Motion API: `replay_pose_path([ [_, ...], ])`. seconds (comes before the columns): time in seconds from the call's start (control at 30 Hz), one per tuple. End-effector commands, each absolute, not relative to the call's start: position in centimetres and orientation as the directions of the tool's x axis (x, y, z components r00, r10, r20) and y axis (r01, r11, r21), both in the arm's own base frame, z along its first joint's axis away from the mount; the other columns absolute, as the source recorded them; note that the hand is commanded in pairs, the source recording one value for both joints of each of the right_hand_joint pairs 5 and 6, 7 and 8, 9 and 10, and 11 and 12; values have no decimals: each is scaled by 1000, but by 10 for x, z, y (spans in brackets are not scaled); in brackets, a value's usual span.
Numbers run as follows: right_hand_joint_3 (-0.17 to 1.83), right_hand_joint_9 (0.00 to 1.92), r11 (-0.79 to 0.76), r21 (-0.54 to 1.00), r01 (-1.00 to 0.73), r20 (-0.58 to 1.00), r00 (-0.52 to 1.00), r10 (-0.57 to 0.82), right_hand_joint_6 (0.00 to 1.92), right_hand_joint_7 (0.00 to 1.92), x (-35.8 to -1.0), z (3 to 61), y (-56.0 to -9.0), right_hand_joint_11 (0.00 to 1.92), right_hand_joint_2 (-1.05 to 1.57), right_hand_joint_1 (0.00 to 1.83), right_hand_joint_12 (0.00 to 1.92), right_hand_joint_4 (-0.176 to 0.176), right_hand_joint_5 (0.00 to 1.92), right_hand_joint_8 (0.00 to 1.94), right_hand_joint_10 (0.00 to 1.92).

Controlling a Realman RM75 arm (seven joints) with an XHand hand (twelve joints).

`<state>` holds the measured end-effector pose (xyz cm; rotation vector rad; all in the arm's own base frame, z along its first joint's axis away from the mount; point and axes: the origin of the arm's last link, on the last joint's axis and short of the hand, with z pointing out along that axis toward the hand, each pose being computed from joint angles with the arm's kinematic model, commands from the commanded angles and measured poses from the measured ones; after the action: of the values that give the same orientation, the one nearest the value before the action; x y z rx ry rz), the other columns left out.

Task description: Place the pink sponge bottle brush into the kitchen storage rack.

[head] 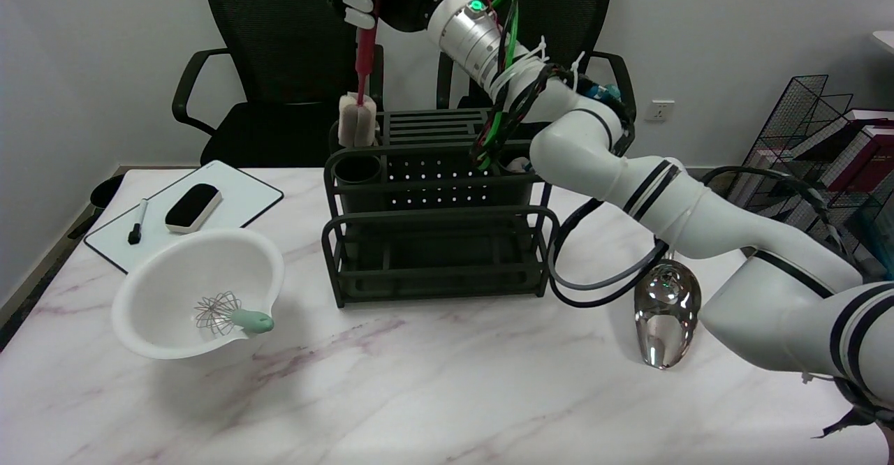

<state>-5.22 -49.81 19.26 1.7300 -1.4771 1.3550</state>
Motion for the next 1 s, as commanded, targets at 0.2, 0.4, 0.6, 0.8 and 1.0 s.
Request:
replay_pose_path([
  [0.2, 375, 1920, -240, -233, -942, 888, -105, -448, 1920, 1920, -80, 175, -506, 1904, 1571, 1041, 1904, 0, 1920, 1920, 1920],
  [0.4, 379, 1920, -224, -219, -950, 899, -107, -426, 1920, 1920, -91, 177, -514, 1903, 1571, 1041, 1903, 0, 1920, 1920, 1920],
  [0.6, 385, 1920, -216, -209, -954, 907, -107, -406, 1920, 1920, -102, 179, -519, 1902, 1571, 1043, 1902, 0, 1920, 1920, 1920],
  [0.8, 383, 1920, -197, -211, -957, 911, -120, -394, 1920, 1920, -113, 183, -519, 1901, 1571, 1044, 1901, 0, 1920, 1920, 1920],
  [1.0, 384, 1920, -192, -204, -960, 914, -116, -389, 1920, 1920, -117, 184, -520, 1901, 1571, 1044, 1901, 0, 1920, 1920, 1920],
])
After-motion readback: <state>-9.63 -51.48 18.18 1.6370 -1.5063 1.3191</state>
